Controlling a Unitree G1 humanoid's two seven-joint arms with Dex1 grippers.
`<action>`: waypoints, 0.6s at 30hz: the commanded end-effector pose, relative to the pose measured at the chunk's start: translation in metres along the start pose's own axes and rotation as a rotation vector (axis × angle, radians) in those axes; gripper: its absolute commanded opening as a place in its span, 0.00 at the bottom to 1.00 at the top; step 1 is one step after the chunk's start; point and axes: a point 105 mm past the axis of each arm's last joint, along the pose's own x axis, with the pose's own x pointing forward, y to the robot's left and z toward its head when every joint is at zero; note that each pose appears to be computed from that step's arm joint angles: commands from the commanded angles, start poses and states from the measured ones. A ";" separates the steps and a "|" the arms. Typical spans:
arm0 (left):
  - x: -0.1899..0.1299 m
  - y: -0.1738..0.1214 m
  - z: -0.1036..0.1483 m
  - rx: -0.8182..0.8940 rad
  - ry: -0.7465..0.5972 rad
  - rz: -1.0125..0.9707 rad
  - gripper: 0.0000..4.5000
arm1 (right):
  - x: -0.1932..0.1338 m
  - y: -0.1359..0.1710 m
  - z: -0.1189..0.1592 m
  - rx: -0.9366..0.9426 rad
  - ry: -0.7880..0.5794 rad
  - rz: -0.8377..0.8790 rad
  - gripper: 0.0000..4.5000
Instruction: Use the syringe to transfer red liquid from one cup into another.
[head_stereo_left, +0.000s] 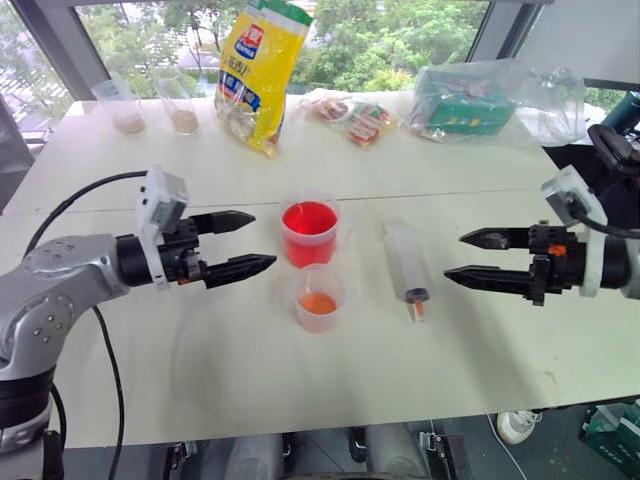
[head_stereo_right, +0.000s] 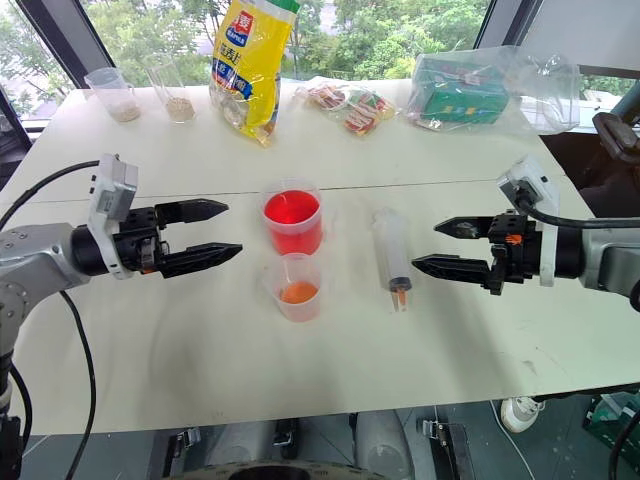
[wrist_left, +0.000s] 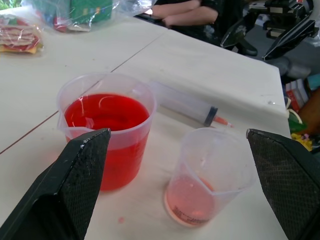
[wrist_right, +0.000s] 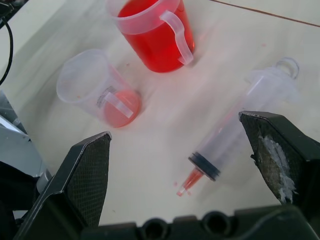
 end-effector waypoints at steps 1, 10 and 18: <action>0.002 -0.004 0.005 0.031 -0.020 -0.023 1.00 | -0.008 -0.004 0.012 -0.021 -0.023 -0.032 0.99; 0.006 -0.005 0.006 0.036 -0.025 -0.053 1.00 | -0.001 -0.014 0.011 -0.010 0.021 -0.066 0.99; 0.010 -0.003 0.004 0.056 -0.027 -0.048 1.00 | 0.002 -0.025 0.009 -0.005 0.038 -0.129 0.99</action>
